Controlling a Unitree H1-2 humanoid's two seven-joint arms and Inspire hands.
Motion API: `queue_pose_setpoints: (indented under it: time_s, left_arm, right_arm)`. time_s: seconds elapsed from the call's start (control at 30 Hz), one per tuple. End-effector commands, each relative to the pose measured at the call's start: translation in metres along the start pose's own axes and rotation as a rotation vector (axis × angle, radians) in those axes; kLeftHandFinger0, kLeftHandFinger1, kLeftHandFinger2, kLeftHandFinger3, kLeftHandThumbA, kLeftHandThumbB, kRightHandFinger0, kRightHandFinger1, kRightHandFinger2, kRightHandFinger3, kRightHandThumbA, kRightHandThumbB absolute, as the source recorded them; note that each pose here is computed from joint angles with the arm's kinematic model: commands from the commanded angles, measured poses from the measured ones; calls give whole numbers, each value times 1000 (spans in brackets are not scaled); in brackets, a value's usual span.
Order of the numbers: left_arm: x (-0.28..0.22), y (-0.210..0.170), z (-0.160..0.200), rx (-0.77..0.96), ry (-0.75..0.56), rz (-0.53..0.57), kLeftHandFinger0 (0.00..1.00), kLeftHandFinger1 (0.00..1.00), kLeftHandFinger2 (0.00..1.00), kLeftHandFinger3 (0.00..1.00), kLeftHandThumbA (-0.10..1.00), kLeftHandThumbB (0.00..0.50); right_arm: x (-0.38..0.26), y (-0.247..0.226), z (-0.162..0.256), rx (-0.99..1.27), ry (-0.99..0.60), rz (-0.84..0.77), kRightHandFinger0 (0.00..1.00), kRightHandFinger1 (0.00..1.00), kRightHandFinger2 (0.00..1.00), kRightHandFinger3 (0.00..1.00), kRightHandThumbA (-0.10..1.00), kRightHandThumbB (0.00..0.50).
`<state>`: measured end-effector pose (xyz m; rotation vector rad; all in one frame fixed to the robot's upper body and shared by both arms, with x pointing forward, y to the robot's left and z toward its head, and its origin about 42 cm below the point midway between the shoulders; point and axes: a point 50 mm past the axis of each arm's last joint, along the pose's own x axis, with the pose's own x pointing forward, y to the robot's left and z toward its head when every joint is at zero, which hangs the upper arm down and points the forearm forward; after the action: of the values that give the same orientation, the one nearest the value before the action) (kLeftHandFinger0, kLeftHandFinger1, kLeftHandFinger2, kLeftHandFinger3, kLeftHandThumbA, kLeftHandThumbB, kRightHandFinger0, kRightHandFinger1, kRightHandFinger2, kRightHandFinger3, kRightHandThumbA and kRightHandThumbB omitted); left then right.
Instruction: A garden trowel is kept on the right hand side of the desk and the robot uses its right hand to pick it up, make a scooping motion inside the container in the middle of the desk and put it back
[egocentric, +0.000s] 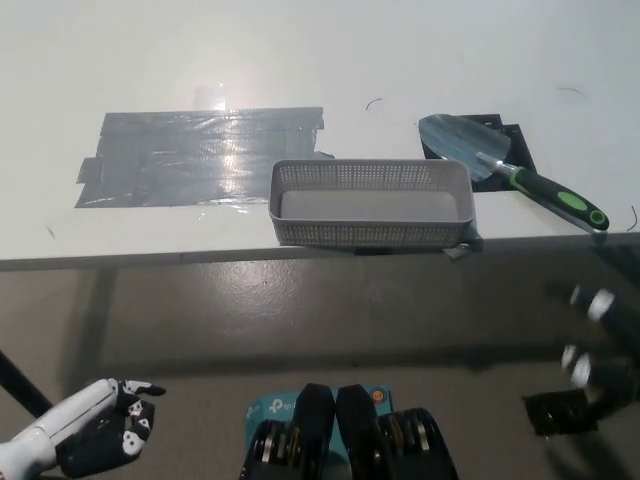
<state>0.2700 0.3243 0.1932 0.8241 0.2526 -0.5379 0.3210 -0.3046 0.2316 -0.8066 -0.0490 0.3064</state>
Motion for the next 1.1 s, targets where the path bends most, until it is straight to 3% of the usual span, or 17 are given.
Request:
queue_pose_setpoints:
  time_s: [0.0, 0.1, 0.13, 0.3, 0.4, 0.47, 0.77, 0.83, 1.07]
  left_arm:
    - [-5, 8, 6, 34, 5, 3, 911, 858, 899, 1000, 1000, 178]
    - [-4, 6, 7, 37, 5, -1, 902, 863, 907, 1000, 1000, 185]
    - [-4, 6, 7, 39, 6, -2, 897, 869, 911, 1000, 1000, 194]
    - [-5, 4, 7, 41, 9, -3, 857, 850, 889, 1000, 1000, 193]
    - [-5, 4, 7, 39, 10, -4, 881, 853, 886, 1000, 1000, 167]
    - [-4, 1, 8, 30, 6, -13, 897, 862, 898, 1000, 1000, 173]
    - [-3, -1, 6, 34, 23, -17, 936, 879, 897, 1000, 1000, 176]
    - [-3, 0, 6, 23, 21, -14, 885, 848, 886, 1000, 1000, 168]
    - [0, 2, 8, 33, 23, -26, 891, 856, 888, 1000, 1000, 181]
  right_arm:
    - [5, -50, 42, -172, -86, -241, 1000, 1000, 1000, 1000, 607, 326]
    - [13, -73, 59, -295, -69, -373, 1000, 1000, 1000, 1000, 695, 493]
    - [16, -76, 62, -325, -75, -404, 1000, 1000, 1000, 1000, 757, 500]
    - [20, -82, 74, -409, -82, -495, 1000, 1000, 1000, 1000, 849, 500]
    - [27, -84, 81, -431, -81, -517, 1000, 1000, 1000, 1000, 905, 500]
    - [33, -81, 80, -420, -72, -507, 1000, 1000, 1000, 1000, 1000, 500]
    - [87, -73, 66, -410, 22, -414, 1000, 1000, 1000, 1000, 1000, 500]
    - [98, -75, 66, -406, 27, -404, 1000, 1000, 1000, 1000, 1000, 500]
    - [128, -80, 67, -380, 65, -349, 1000, 1000, 1000, 1000, 1000, 500]
